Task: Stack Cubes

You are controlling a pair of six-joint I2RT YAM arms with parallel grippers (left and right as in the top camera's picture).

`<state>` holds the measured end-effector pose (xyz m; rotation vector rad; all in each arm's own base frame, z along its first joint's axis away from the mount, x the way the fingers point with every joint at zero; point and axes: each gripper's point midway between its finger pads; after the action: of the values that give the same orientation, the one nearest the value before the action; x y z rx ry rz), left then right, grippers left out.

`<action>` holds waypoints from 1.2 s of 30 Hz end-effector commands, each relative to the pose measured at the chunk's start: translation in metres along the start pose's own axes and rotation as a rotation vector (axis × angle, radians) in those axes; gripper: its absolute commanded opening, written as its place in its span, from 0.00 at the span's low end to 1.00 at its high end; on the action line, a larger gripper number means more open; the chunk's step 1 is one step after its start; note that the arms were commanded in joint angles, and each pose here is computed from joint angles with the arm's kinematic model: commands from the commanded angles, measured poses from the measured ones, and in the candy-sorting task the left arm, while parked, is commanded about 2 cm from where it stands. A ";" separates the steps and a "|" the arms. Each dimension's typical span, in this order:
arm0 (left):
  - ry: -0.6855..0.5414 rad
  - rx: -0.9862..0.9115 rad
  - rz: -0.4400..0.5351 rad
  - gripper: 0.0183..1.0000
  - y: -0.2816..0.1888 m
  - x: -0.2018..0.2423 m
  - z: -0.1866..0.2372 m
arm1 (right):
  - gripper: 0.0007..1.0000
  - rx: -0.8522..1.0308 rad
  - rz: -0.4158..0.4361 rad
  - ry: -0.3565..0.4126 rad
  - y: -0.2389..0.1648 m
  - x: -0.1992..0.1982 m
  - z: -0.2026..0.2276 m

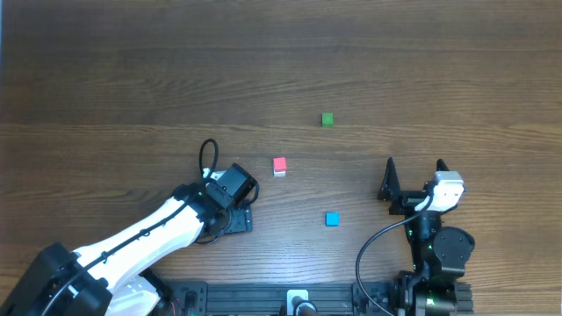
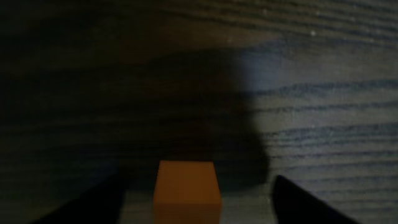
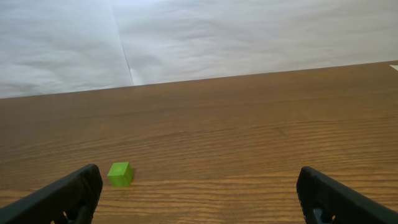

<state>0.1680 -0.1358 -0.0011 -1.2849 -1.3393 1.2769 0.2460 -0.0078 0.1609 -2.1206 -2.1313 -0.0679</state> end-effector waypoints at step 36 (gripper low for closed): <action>-0.012 -0.119 0.026 0.02 -0.074 -0.083 -0.101 | 0.99 0.000 -0.017 -0.002 0.000 0.003 0.001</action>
<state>0.2434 -0.1937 0.0742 -1.3737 -1.3774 1.2590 0.2460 -0.0079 0.1609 -2.1212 -2.1311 -0.0675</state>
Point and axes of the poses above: each gripper's point midway between its finger pads, its own y axis out along the fingers, its own x axis along the line the jaws close on, z = x × y, and after that the axes turned 1 degree about y, right-handed
